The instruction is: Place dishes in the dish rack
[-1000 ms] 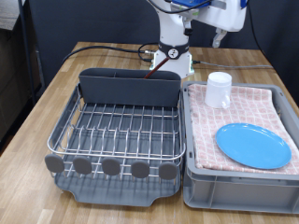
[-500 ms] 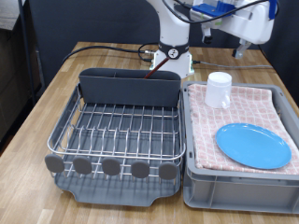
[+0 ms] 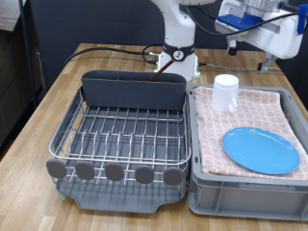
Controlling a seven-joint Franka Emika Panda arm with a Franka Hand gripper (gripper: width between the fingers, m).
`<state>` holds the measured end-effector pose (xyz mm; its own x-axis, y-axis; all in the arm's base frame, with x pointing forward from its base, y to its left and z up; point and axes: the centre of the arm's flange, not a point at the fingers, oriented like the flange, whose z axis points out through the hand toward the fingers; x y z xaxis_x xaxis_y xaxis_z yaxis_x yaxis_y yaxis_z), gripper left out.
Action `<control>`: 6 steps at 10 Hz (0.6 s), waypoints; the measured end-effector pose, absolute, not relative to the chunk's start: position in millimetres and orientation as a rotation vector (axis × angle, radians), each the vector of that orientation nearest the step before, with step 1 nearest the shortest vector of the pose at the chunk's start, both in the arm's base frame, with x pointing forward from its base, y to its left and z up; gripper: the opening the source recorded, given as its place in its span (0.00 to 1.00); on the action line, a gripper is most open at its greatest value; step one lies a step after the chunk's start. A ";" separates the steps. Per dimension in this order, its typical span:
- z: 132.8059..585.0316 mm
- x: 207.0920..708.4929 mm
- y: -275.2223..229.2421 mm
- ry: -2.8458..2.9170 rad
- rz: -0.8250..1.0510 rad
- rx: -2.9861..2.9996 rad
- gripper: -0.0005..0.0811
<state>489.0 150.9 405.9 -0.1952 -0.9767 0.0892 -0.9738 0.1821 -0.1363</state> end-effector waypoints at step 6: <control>325.9 495.2 144.5 2.131 -0.301 -1.882 0.99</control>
<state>495.2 144.5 325.9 -0.1107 -0.9912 -0.0720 -0.9324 0.1287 -0.3377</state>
